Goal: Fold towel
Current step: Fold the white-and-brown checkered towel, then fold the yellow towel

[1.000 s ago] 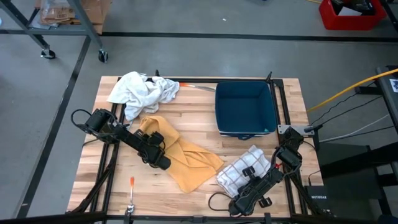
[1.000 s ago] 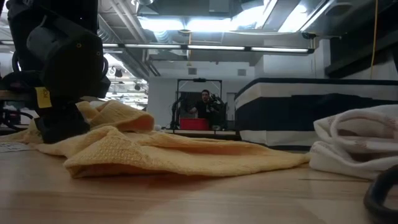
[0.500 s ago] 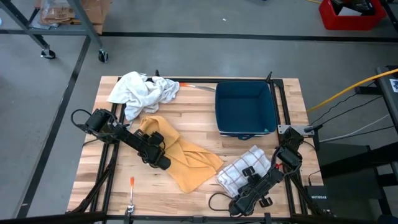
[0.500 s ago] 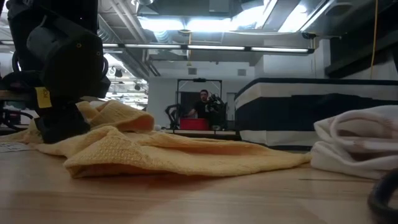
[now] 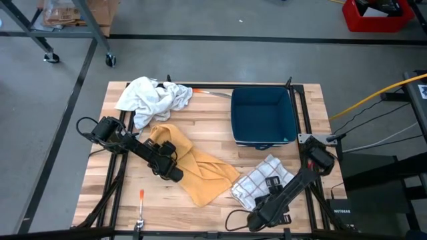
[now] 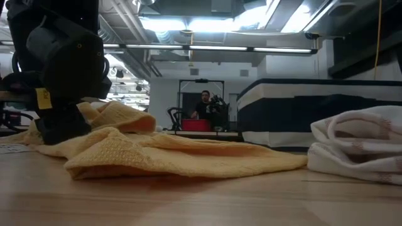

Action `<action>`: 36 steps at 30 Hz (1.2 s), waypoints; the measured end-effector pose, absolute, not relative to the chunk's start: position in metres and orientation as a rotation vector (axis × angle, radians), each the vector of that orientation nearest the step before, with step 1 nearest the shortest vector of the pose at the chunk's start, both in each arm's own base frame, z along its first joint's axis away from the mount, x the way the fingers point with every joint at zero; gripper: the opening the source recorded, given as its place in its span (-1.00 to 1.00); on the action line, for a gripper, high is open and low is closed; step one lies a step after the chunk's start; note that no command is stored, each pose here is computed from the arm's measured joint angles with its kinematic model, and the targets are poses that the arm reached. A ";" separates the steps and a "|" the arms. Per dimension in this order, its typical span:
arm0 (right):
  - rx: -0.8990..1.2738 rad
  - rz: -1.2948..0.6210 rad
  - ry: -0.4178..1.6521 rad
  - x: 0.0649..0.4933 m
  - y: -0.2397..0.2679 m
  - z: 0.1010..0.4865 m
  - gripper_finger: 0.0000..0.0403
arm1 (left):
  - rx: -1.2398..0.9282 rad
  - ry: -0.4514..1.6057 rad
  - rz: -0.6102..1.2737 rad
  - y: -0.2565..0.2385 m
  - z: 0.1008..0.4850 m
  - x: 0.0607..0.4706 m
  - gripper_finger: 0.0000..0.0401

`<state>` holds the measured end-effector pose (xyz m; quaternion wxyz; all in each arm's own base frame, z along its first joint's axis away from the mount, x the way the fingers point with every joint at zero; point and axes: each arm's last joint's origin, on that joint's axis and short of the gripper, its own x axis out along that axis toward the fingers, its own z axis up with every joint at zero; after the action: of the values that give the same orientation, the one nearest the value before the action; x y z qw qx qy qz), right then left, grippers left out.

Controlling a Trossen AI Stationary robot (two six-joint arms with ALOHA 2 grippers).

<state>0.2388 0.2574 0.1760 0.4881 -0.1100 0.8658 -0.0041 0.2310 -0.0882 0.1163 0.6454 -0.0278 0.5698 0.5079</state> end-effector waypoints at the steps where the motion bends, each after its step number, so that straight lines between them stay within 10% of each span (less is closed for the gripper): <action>1: -0.242 -0.034 2.072 0.237 0.255 0.186 -0.11 | -0.065 1.296 1.157 -0.088 0.116 0.231 -0.36; 18: -0.007 -0.285 1.130 0.176 0.165 0.362 -0.11 | -0.091 1.272 1.180 -0.088 0.116 0.231 -0.36; 36: 0.098 -0.276 0.680 0.093 0.068 0.426 -0.11 | -0.188 1.356 1.195 -0.091 0.116 0.229 -0.36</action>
<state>0.0928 0.0678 0.4259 0.9323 0.0480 0.3322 -0.1350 0.2289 -0.0905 0.1163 0.6147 -0.0814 0.5886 0.5187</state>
